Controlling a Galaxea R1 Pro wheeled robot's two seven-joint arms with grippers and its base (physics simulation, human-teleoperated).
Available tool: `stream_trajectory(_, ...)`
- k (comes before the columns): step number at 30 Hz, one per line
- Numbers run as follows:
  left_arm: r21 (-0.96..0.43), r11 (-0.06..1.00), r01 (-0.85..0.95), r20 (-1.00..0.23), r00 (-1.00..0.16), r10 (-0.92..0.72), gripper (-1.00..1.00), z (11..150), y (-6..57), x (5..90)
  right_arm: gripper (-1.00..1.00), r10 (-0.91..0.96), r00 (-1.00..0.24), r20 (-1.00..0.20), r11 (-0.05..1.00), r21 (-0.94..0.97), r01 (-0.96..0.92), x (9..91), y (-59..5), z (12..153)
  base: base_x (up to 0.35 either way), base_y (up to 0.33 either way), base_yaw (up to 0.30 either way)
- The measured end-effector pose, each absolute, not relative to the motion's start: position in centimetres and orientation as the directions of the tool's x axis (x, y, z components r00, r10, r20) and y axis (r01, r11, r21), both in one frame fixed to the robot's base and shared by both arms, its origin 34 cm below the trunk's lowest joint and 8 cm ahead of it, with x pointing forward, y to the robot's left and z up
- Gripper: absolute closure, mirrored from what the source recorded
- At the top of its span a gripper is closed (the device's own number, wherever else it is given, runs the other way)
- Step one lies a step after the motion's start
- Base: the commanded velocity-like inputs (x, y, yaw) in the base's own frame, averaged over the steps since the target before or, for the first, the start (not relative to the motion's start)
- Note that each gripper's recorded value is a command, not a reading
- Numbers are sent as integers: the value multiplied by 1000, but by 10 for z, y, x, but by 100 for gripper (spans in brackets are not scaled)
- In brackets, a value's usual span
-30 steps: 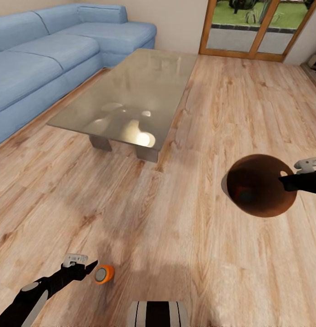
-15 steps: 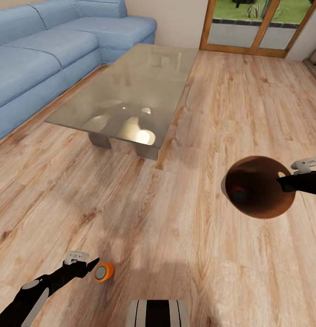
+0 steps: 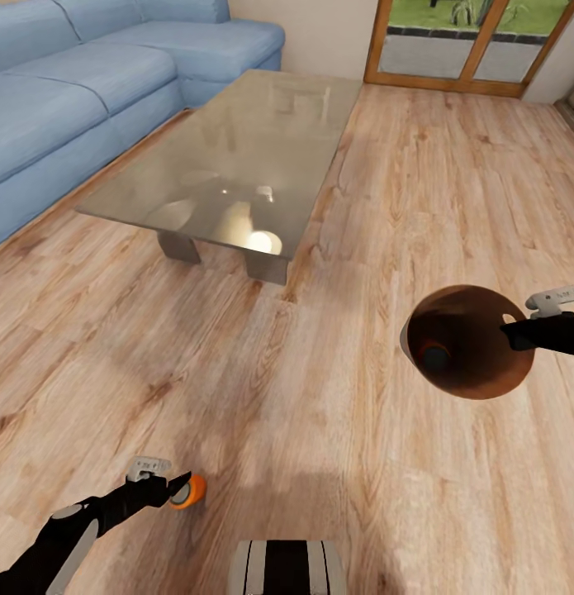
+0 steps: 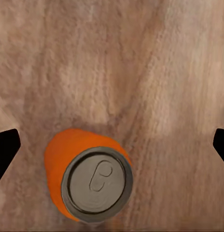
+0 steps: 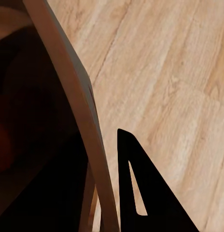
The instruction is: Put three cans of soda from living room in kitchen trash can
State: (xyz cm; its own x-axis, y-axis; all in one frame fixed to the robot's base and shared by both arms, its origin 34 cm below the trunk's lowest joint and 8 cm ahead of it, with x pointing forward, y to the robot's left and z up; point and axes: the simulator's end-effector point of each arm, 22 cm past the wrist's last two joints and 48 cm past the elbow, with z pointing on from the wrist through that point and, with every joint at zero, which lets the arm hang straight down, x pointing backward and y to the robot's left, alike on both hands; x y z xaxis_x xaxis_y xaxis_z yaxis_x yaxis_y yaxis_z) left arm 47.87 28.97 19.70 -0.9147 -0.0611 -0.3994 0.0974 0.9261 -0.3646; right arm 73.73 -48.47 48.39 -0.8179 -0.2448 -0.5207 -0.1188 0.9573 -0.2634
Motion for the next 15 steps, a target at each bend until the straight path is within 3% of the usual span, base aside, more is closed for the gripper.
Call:
stream_trajectory(5,-404,909,103,-361,-931,-55,-100,210,270,495,100,-244,-820,-518,958,-261,-120,734,-484,470,0,0,0)
stream_trajectory(15,-417,893,169,-418,-908,-23,-100,250,248,532,100,-248,-823,-511,957,-262,-126,732,-483,459,0,0,0)
